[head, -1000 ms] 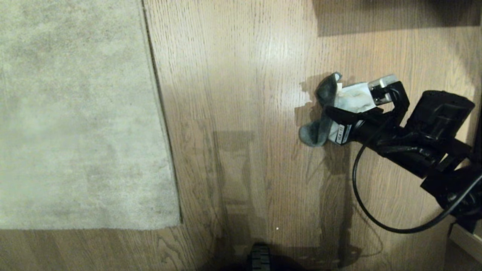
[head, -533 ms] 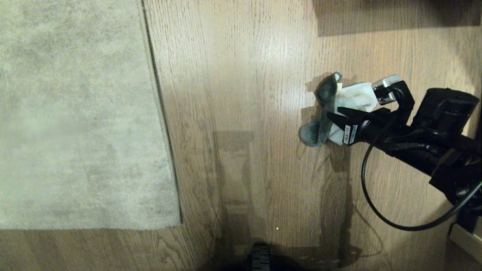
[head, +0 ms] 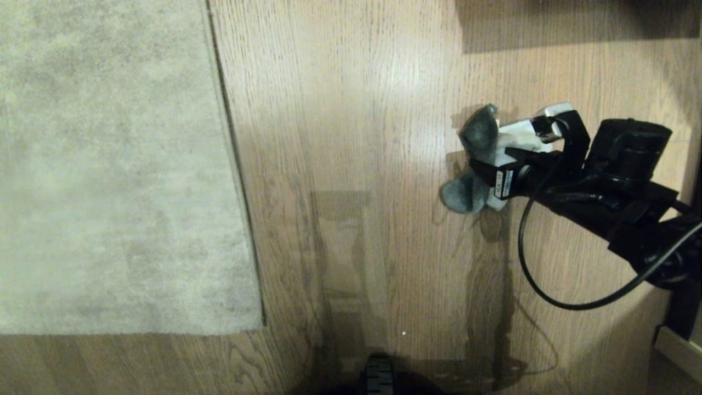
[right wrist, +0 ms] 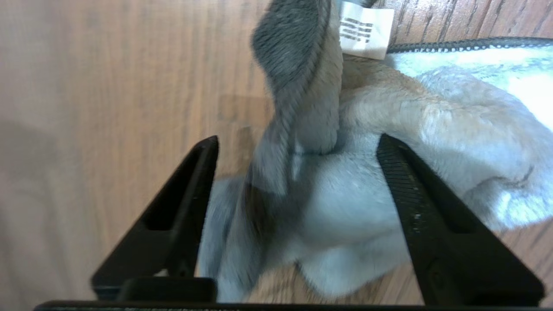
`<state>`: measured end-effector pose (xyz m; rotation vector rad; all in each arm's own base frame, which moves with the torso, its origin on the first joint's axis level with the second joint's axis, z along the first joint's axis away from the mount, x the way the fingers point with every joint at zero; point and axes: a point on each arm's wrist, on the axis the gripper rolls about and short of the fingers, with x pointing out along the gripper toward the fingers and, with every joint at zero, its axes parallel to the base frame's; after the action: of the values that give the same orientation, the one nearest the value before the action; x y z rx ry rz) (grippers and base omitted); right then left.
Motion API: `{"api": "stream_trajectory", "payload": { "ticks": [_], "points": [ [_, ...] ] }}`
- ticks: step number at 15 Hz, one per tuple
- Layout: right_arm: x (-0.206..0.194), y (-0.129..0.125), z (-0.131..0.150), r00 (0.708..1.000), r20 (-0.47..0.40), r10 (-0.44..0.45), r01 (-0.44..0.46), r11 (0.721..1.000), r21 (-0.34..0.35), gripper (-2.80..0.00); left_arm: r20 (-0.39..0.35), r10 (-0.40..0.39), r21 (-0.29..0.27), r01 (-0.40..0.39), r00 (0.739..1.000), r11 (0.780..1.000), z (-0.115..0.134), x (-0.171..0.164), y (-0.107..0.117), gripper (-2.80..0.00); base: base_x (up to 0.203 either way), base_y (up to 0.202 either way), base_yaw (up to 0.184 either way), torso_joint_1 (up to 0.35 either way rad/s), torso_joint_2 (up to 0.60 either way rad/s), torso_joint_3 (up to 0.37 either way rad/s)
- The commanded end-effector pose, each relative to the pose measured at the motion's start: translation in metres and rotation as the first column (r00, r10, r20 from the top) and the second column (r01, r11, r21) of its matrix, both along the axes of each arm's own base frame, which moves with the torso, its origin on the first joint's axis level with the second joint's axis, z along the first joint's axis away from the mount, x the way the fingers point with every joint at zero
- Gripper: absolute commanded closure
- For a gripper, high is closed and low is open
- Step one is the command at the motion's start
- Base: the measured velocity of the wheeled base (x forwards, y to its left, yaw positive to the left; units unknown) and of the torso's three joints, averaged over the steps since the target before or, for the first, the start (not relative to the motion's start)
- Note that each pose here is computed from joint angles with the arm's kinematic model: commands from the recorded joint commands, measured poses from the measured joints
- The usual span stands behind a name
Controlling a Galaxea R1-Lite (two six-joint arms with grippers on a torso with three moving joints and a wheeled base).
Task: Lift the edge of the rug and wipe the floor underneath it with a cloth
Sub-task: Pick up the rag
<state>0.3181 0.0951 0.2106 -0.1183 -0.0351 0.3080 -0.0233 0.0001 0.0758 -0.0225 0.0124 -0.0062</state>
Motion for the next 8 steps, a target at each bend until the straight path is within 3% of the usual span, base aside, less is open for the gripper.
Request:
{"api": "stream_trajectory", "payload": {
  "ticks": [1,8],
  "points": [
    [0.016,0.005,-0.008,1.0,-0.01,-0.008,0.008,1.0,-0.004,-2.8,0.0,0.0,0.0,0.0,1.0,1.0,0.0,0.0,0.0,0.0,0.0,0.0,0.0,0.0,0.0,0.0],
    [0.036,0.011,-0.024,1.0,-0.022,-0.007,0.007,1.0,-0.013,-2.8,0.0,0.0,0.0,0.0,1.0,1.0,0.0,0.0,0.0,0.0,0.0,0.0,0.0,0.0,0.0,0.0]
  ]
}}
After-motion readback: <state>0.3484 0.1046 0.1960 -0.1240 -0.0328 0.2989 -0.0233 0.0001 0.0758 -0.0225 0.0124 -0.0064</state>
